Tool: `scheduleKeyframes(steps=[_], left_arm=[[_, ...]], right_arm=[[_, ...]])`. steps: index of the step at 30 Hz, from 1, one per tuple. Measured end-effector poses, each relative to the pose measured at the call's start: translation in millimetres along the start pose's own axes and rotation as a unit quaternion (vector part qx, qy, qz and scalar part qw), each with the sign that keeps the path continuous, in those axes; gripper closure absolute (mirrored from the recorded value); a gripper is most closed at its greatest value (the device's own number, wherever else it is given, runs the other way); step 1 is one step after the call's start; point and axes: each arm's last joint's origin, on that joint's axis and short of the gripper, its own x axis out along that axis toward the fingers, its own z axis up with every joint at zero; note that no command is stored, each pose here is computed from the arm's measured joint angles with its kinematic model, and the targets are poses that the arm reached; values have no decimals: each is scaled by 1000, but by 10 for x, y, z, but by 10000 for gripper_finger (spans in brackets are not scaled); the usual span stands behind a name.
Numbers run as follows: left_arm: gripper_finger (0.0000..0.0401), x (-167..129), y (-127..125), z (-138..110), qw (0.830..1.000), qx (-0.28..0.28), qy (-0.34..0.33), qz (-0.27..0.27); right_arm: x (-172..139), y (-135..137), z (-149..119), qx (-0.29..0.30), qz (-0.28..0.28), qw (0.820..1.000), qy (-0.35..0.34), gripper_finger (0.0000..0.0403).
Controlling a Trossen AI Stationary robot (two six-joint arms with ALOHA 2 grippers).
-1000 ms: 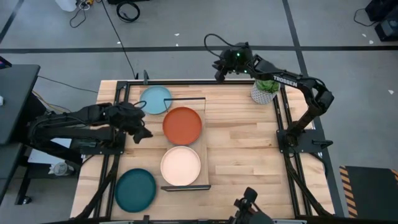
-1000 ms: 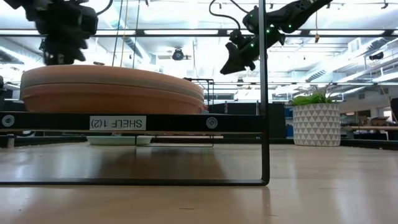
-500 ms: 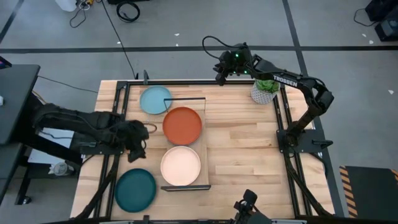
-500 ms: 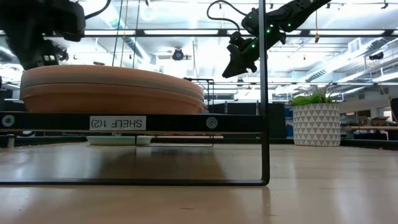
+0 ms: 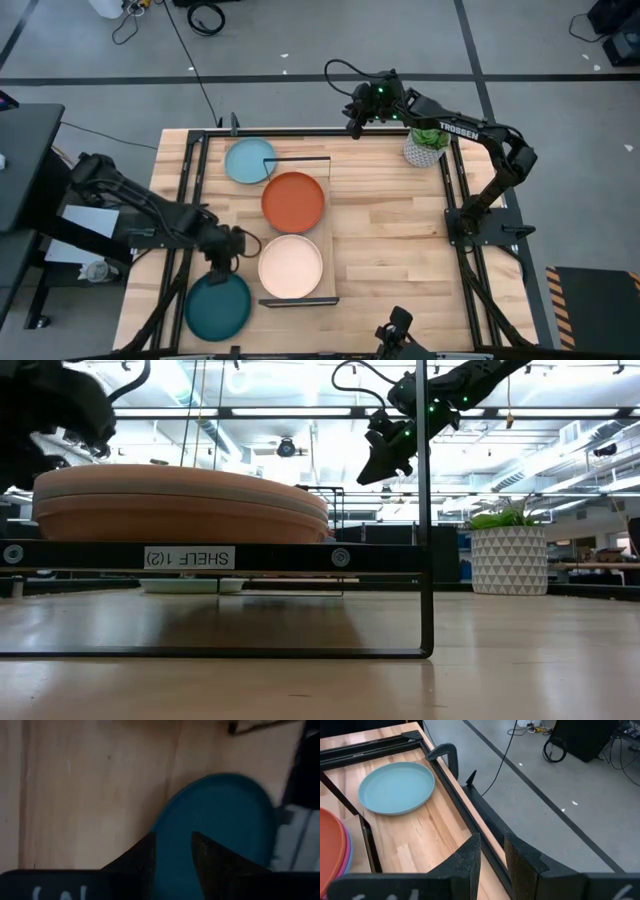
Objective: Place and stack plates onto a shelf
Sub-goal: Stack the green plate on top of the orange plate on the shelf
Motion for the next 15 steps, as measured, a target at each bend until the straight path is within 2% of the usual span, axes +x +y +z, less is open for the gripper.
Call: scheduleKeyframes(steps=[6, 15], left_arm=[[271, 209, -74, -34, 998, 26, 30, 47], [271, 397, -150, -93, 993, 46, 32, 107]], right_arm=[[0, -1, 10, -10, -1, 1000, -5, 309], [-1, -5, 41, -12, -3, 1000, -21, 309]])
